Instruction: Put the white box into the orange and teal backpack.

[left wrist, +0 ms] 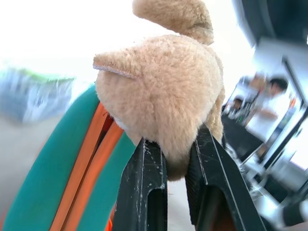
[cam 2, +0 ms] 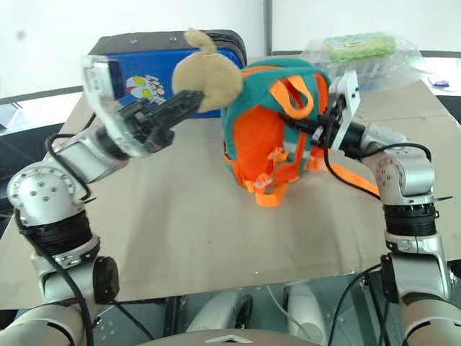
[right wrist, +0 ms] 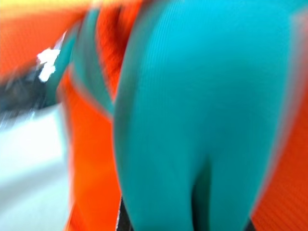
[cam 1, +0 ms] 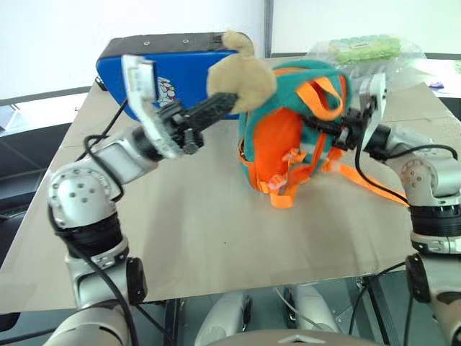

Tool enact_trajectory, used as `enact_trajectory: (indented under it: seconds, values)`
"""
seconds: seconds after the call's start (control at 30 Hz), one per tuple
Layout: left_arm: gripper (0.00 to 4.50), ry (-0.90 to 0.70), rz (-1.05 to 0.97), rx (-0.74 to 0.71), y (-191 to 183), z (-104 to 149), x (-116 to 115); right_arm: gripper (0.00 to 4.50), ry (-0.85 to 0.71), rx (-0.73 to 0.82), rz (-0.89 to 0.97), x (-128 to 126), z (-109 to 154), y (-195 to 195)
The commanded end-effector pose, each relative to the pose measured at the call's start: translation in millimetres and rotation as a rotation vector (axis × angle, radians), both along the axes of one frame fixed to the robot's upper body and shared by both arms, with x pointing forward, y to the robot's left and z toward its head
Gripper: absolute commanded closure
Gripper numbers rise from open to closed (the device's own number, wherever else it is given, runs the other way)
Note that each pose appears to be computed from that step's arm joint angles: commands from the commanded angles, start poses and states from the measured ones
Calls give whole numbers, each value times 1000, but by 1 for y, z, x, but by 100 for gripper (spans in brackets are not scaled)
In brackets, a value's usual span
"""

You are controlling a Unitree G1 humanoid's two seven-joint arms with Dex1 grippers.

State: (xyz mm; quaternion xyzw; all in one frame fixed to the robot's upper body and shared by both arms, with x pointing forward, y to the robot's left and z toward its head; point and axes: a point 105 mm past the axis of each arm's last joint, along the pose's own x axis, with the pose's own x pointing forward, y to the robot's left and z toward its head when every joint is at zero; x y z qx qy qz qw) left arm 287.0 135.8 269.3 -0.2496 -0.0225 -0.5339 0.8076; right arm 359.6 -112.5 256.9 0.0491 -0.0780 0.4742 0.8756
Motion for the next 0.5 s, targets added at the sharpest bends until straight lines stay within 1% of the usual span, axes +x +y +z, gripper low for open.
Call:
enact_trajectory:
  seconds: [0.03, 0.07, 0.1, 0.13, 0.17, 0.23, 0.27, 0.33, 0.37, 0.43, 0.5]
  values:
    - [449, 188, 211, 40, 40, -57, 0, 450, 52, 217, -221, 17, 22, -44]
    - [449, 293, 273, 50, 47, -88, 0, 450, 69, 273, -254, 20, 26, -49]
    - [449, 368, 323, 62, 52, -112, -2, 450, 86, 318, -283, 23, 28, -55]
    - [449, 405, 352, 66, 55, -124, -3, 450, 99, 345, -301, 25, 29, -58]
    - [449, 459, 405, 93, 58, -146, -2, 450, 114, 376, -326, 27, 31, -63]
    - [449, 532, 428, 160, 53, -179, -8, 450, 140, 416, -380, 32, 33, -73]
    - [449, 552, 422, 183, 49, -189, -11, 450, 148, 426, -398, 34, 34, -76]
    - [449, 592, 435, 223, 35, -208, -6, 450, 153, 435, -413, 34, 35, -79]
    - [449, 595, 443, 239, 27, -213, -1, 450, 153, 435, -411, 33, 36, -79]
    - [449, 584, 476, 265, 14, -218, 13, 450, 144, 423, -418, 31, 37, -79]
    - [449, 551, 492, 281, 6, -215, 25, 450, 131, 406, -433, 30, 37, -80]
